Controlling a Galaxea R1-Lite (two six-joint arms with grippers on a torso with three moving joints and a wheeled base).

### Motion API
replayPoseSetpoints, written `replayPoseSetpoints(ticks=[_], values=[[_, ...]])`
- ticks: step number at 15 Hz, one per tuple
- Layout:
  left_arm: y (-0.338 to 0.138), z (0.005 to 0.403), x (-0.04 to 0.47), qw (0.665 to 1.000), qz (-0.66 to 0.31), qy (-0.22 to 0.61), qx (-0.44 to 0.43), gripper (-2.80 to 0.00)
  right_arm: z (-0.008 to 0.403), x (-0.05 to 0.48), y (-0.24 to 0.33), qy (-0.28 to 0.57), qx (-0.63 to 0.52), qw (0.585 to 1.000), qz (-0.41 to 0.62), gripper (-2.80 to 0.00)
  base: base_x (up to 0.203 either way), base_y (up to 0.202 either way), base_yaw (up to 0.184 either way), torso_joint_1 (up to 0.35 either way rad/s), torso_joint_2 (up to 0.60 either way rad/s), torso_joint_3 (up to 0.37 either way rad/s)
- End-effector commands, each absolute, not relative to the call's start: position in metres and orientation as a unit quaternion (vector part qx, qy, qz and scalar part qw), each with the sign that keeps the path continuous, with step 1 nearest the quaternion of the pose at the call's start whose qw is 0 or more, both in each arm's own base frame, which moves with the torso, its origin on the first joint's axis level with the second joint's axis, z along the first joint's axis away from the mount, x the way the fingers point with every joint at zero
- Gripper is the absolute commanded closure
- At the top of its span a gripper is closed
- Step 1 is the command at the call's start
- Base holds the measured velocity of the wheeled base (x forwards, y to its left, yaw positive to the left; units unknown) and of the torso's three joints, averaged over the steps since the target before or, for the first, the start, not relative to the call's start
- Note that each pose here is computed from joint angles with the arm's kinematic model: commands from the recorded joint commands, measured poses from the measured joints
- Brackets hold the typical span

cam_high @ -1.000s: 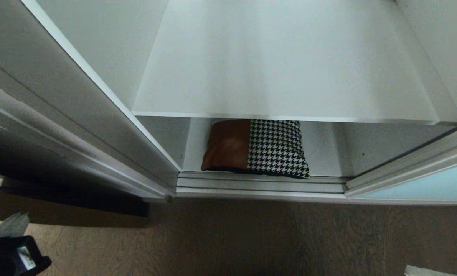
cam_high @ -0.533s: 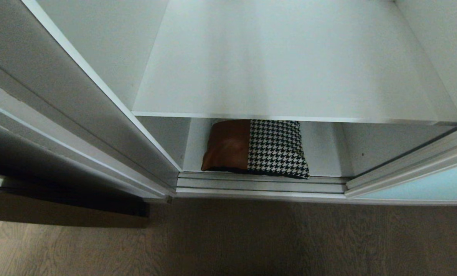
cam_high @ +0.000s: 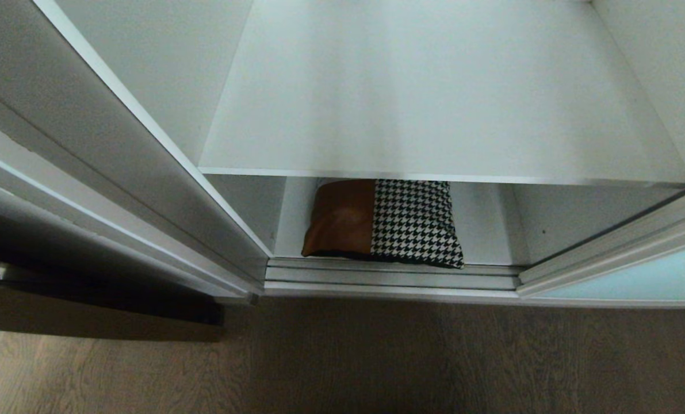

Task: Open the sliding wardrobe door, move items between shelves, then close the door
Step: Close the door

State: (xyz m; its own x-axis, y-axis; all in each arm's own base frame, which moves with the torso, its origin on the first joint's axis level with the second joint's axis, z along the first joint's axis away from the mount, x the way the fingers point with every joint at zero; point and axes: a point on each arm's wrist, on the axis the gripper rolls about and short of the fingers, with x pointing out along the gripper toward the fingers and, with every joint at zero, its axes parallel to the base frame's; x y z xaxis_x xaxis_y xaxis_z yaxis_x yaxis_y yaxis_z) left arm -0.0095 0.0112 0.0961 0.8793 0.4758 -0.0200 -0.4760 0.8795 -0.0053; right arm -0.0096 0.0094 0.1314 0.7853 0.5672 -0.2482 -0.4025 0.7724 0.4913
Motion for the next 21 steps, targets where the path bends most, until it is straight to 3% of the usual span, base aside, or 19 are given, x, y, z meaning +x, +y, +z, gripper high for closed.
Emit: replayPoseSetpoints(ticks=[1, 6, 21], values=[[0.007, 0.092, -0.020, 0.987, 0.158, -0.032, -0.024, 0.00, 0.130, -0.012, 0.009, 0.188, 0.211, 0.922, 0.266, 0.00, 0.000, 0.000, 0.000, 0.000, 0.00, 0.000], [0.000, 0.078, -0.023, 1.000, -0.004, -0.007, -0.015, 0.00, 0.130, -0.014, 0.009, 0.180, 0.210, 0.923, 0.269, 0.00, 0.000, 0.000, 0.000, 0.000, 0.00, 0.000], [0.000, 0.078, -0.023, 1.000, -0.001, -0.011, -0.017, 0.00, 0.116, -0.012, 0.008, 0.192, 0.207, 0.929, 0.239, 0.00, 0.000, 0.000, 0.000, 0.000, 0.00, 0.000]])
